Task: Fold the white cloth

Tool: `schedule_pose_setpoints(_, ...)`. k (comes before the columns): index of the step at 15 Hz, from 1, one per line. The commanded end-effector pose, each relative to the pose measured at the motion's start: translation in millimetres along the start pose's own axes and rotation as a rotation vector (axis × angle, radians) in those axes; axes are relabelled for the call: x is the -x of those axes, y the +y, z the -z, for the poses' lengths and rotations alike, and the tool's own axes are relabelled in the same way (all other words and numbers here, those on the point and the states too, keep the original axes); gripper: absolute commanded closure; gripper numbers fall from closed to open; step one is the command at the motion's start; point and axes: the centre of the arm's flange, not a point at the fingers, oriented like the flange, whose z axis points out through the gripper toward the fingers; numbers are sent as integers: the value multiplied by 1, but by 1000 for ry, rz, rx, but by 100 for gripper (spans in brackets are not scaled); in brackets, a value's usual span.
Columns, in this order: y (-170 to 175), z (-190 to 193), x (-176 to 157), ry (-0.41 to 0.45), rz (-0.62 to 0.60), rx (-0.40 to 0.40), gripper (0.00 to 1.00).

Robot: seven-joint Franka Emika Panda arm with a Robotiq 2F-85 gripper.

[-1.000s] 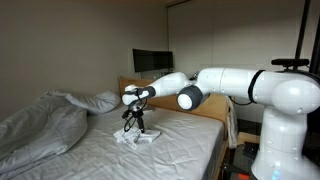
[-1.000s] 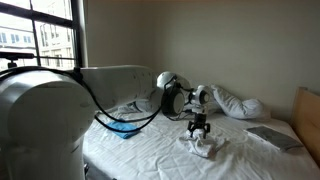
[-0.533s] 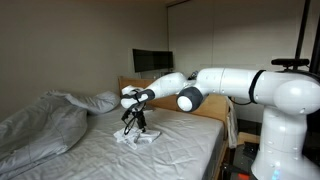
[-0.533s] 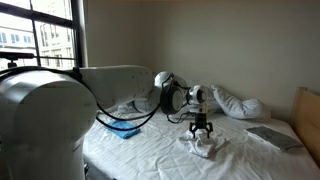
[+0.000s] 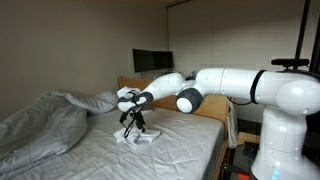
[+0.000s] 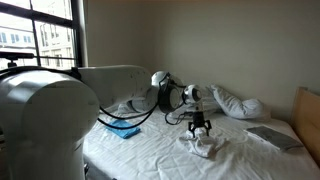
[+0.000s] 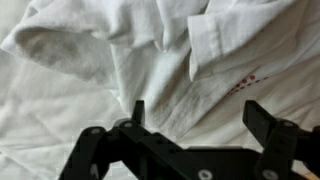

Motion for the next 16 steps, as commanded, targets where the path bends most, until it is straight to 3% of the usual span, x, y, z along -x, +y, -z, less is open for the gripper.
schedule_pose_setpoints(1,-15,-2,25,5,39,-19,0)
schedule_pose_setpoints(3,-8,5,22,-72,110,4,0)
schedule_pose_setpoints(4,4,3,5,-16,47,-6,0)
schedule_pose_setpoints(10,5,4,6,-20,54,-7,0)
schedule_pose_setpoints(16,-18,-20,-2,-17,55,14,0)
